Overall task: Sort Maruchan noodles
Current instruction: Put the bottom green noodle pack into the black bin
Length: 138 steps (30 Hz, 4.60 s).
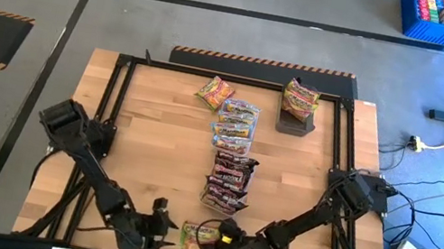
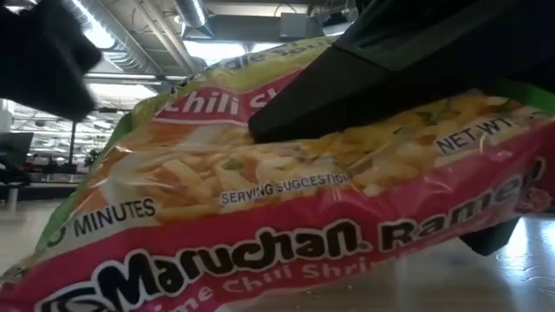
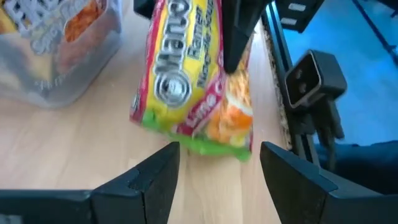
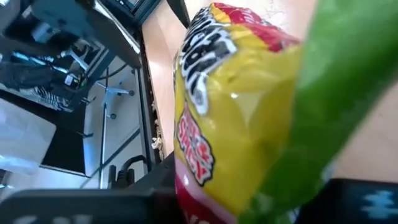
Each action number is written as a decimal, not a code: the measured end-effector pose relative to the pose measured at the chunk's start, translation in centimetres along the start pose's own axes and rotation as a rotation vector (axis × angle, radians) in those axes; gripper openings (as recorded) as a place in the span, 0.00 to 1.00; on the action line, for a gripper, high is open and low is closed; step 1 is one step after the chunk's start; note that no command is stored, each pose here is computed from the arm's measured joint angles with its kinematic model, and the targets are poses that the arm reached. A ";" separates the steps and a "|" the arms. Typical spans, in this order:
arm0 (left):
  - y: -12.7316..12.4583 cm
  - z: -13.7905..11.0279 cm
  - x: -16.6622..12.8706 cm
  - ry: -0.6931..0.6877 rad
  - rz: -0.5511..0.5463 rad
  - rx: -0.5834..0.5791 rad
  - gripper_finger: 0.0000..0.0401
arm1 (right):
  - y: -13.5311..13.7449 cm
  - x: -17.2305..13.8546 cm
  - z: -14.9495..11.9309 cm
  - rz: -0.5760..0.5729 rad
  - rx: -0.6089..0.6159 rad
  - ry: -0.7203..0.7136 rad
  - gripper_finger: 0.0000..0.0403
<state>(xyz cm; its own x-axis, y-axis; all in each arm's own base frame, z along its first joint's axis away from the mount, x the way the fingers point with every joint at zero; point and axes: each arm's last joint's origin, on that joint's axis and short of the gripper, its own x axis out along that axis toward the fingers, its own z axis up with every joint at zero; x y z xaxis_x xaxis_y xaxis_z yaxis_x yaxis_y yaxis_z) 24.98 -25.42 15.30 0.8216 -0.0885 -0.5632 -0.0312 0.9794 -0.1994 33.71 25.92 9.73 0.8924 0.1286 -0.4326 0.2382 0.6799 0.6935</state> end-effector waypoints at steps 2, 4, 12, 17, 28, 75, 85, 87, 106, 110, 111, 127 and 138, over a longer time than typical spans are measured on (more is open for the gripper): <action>-0.2 -0.2 -0.6 0.014 -0.003 -0.004 0.55 | 0.1 -0.1 0.1 -0.001 -0.023 0.001 0.28; -0.5 -0.3 -0.9 0.012 -0.015 -0.019 0.55 | 0.3 -0.3 0.3 -0.002 -0.050 -0.001 0.28; -0.9 -0.4 -1.1 -0.006 -0.027 -0.076 0.55 | 0.9 -0.6 0.9 0.018 -0.124 -0.029 0.23; -0.7 0.1 -0.7 0.000 -0.049 -0.146 0.59 | 1.2 -0.8 1.1 0.035 -0.159 -0.024 0.26; 0.3 2.4 -0.4 0.006 -0.126 -0.180 0.65 | 4.4 -4.2 4.3 0.079 -0.385 -0.006 0.25; 14.0 9.0 -6.9 -0.474 0.137 -0.006 0.64 | 0.6 -7.4 24.1 0.045 -0.808 -0.166 0.26; 13.8 9.5 -7.1 -0.520 0.122 0.034 0.52 | 0.6 -7.2 24.5 0.071 -0.843 -0.203 0.26; 13.8 9.5 -7.1 -0.521 0.124 0.046 0.46 | 0.7 -7.2 24.6 0.075 -0.844 -0.210 0.26; 14.4 9.2 -7.1 -0.471 0.238 0.088 0.32 | 0.7 -10.0 24.9 -0.034 -0.849 -0.120 0.72; 14.5 9.0 -7.0 -0.445 0.248 0.103 0.32 | 0.6 -13.3 25.3 -0.116 -0.794 -0.056 0.77; 14.6 8.9 -6.9 -0.436 0.251 0.107 0.32 | 0.7 -13.9 25.4 -0.117 -0.786 -0.057 0.77; 17.2 7.6 -3.9 -0.248 0.270 0.084 0.31 | 1.5 -9.3 29.9 -0.101 -0.847 0.060 0.74; 17.6 7.5 -3.7 -0.231 0.269 0.070 0.32 | -0.5 -4.2 29.6 -0.140 -0.837 0.325 0.73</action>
<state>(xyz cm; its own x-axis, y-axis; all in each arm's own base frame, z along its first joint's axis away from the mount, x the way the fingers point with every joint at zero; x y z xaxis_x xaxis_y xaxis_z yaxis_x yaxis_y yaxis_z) 25.66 -6.50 19.89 0.8963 0.2100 -0.3906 -0.2316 0.9728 -0.0085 41.21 3.69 28.27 0.6941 0.1166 -0.7103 -0.1330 0.9906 0.0326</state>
